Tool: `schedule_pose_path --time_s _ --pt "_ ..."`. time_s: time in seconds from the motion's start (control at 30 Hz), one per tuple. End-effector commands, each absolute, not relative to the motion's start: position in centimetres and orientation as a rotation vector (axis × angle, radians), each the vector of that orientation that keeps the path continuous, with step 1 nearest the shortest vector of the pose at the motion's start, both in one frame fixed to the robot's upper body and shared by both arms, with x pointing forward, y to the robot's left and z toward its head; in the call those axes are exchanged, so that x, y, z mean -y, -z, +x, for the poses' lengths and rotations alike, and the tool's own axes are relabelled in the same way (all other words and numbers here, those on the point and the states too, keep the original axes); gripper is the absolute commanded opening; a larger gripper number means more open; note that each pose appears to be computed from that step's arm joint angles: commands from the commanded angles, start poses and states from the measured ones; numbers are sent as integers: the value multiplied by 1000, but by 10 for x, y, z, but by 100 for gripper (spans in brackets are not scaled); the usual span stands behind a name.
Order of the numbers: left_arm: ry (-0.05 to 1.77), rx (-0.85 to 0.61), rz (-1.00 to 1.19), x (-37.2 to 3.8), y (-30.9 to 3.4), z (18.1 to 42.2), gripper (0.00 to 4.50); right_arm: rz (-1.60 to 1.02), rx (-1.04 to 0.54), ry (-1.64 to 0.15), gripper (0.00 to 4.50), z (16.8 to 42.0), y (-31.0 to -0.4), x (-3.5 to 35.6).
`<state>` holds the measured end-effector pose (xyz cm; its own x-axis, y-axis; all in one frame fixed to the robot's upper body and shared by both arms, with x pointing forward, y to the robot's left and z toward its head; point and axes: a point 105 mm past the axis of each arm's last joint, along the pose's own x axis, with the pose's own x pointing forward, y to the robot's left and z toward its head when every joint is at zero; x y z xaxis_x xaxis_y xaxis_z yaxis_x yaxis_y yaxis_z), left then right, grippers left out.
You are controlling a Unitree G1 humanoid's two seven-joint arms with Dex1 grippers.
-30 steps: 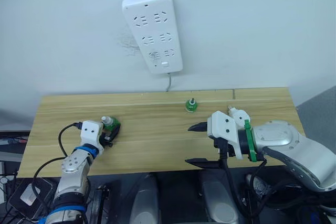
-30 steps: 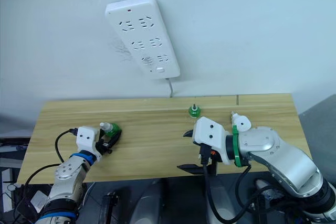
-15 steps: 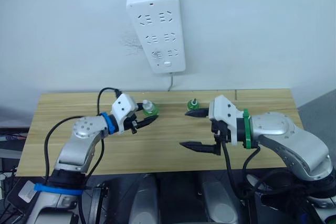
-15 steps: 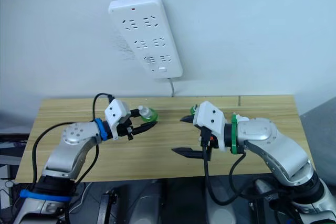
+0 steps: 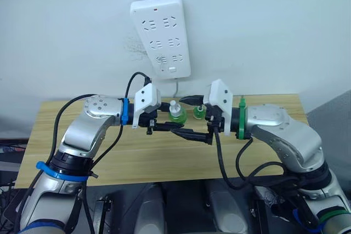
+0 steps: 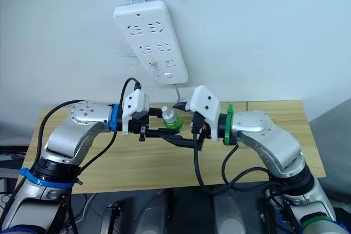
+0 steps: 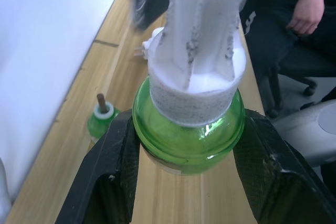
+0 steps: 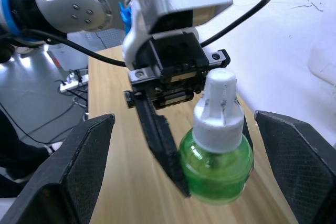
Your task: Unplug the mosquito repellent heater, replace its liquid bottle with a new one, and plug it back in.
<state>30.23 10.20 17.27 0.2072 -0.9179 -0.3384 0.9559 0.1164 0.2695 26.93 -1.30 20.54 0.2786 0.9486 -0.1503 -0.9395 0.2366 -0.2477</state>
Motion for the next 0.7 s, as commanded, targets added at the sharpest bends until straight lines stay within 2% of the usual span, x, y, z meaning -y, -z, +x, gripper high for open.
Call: schedule_pose_path --time_s 0.03,0.13,0.2,0.27,0.47,0.5,0.7 --pt "1408 -53 519 -97 -180 298 220 -335 88 -1316 450 267 -212 7" --pt "1417 -42 524 -95 -182 297 220 -337 87 -1324 450 268 -211 5" --pt "1423 -40 527 -95 -183 296 220 -331 88 -1326 410 269 -211 2" --pt "1426 -37 532 -95 -183 296 220 -329 89 -1327 359 270 -210 1" --pt "1408 13 550 -94 -186 298 220 -361 101 -1334 127 272 -208 0" --pt "1408 13 553 -94 -185 298 220 -359 105 -1335 105 272 -208 0" --pt "1382 63 460 -91 -193 301 220 -329 138 -1342 106 271 -213 0"
